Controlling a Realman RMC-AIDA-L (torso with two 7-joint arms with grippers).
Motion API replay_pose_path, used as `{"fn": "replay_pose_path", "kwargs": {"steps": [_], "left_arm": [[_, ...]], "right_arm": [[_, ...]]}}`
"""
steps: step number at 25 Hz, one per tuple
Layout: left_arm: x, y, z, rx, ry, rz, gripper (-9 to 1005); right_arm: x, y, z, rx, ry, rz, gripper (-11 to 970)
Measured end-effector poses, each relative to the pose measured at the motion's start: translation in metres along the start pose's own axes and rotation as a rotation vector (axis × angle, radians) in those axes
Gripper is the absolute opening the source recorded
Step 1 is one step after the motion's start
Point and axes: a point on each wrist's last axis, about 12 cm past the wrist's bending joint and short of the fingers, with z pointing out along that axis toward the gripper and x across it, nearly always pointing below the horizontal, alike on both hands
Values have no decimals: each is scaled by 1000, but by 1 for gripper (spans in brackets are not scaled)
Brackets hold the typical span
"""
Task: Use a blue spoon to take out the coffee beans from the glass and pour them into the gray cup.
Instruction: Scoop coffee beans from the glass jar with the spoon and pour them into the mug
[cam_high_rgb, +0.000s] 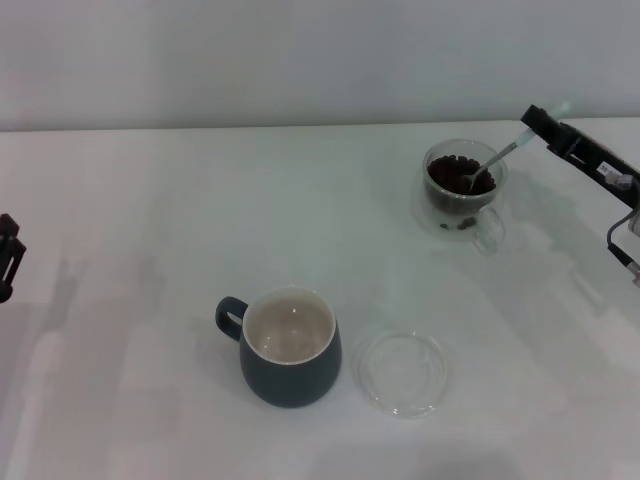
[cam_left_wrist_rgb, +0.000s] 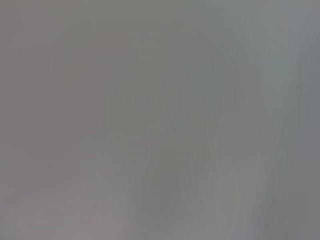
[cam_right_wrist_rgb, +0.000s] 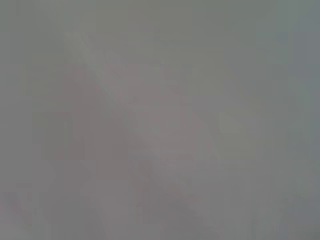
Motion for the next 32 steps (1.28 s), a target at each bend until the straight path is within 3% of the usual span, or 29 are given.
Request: {"fn": "replay_pose_path", "kwargs": {"steps": [6, 32], "left_arm": [[0, 0, 0, 1, 0, 61, 758], [3, 1, 2, -17, 31, 135, 757]], "right_arm": [[3, -4, 1, 39, 3, 126, 188], [6, -11, -2, 111, -66, 299, 202]]}}
